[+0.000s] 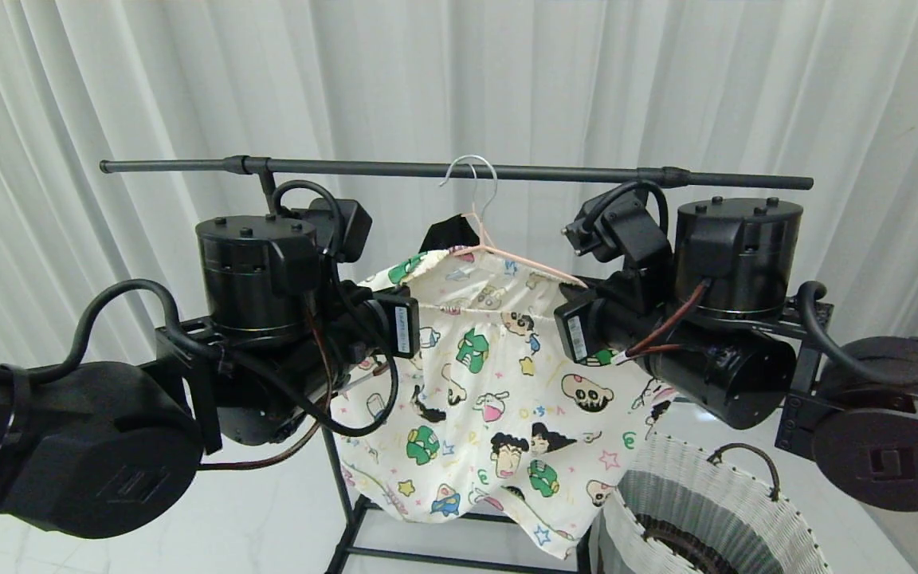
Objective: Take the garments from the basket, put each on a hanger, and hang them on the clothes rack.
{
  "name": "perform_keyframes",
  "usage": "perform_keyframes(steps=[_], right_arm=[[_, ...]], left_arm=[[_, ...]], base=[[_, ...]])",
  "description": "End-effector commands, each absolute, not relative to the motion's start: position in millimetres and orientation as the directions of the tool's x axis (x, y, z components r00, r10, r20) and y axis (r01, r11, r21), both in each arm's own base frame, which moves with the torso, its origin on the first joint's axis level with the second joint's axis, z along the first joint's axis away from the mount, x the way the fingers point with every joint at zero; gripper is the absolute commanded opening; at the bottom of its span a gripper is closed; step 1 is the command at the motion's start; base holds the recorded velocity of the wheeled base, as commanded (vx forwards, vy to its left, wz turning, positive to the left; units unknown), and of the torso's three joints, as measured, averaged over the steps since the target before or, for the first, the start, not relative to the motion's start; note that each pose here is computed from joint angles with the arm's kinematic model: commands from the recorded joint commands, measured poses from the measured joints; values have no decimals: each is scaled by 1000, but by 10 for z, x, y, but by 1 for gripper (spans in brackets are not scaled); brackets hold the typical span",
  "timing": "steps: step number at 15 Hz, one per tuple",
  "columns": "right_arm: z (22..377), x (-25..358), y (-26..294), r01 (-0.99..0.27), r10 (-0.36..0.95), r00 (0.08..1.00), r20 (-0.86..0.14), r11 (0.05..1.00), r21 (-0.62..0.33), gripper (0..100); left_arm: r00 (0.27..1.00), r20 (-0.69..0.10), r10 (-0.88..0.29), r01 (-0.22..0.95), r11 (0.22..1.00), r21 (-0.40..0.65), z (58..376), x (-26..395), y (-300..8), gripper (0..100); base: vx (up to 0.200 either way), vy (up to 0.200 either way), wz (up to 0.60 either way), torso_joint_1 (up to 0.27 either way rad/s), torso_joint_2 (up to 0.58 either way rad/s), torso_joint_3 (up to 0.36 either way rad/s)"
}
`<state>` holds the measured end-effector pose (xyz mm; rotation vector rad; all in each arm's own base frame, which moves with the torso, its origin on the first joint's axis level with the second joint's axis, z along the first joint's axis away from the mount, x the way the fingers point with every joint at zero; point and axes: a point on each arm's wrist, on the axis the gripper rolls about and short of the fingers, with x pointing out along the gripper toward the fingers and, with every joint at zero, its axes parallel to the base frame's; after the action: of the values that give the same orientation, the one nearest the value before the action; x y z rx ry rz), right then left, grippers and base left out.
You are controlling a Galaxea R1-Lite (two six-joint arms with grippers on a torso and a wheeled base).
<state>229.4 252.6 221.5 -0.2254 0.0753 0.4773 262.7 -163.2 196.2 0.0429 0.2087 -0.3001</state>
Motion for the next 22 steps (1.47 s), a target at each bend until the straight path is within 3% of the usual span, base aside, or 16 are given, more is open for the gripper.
perform_keyframes(steps=[1,6,11,14,16,22], right_arm=[[2115,2266,2465,-461,440,887,-140,863,-206,0],[1958,2232,2265,-449,407,892,-196,848,-281,0],[1808,2205,2133,-466,398,883,-251,812,-352,0],[1772,2263,2040,-437,369,897,-244,826,-357,0],[1788,2297,1984,-423,356,903,-239,832,-359,0],[1712,2211,1864,-460,377,885,-272,799,-387,0]], left_arm=[[937,-221,-272,283,959,17,1934,2580,-1572,0],[935,-234,-268,303,944,131,1901,2540,-1521,0],[931,-214,-297,335,926,176,1968,2503,-1509,0],[909,-212,-358,398,897,194,1993,2408,-1401,0],[909,-247,-335,396,880,264,1894,2423,-1248,0],[912,-238,-335,396,872,287,1926,2462,-1072,0]], base=[[0,0,0,0,0,0],[0,0,0,0,0,0],[0,0,0,0,0,0],[0,0,0,0,0,0],[0,0,0,0,0,0],[0,0,0,0,0,0]])
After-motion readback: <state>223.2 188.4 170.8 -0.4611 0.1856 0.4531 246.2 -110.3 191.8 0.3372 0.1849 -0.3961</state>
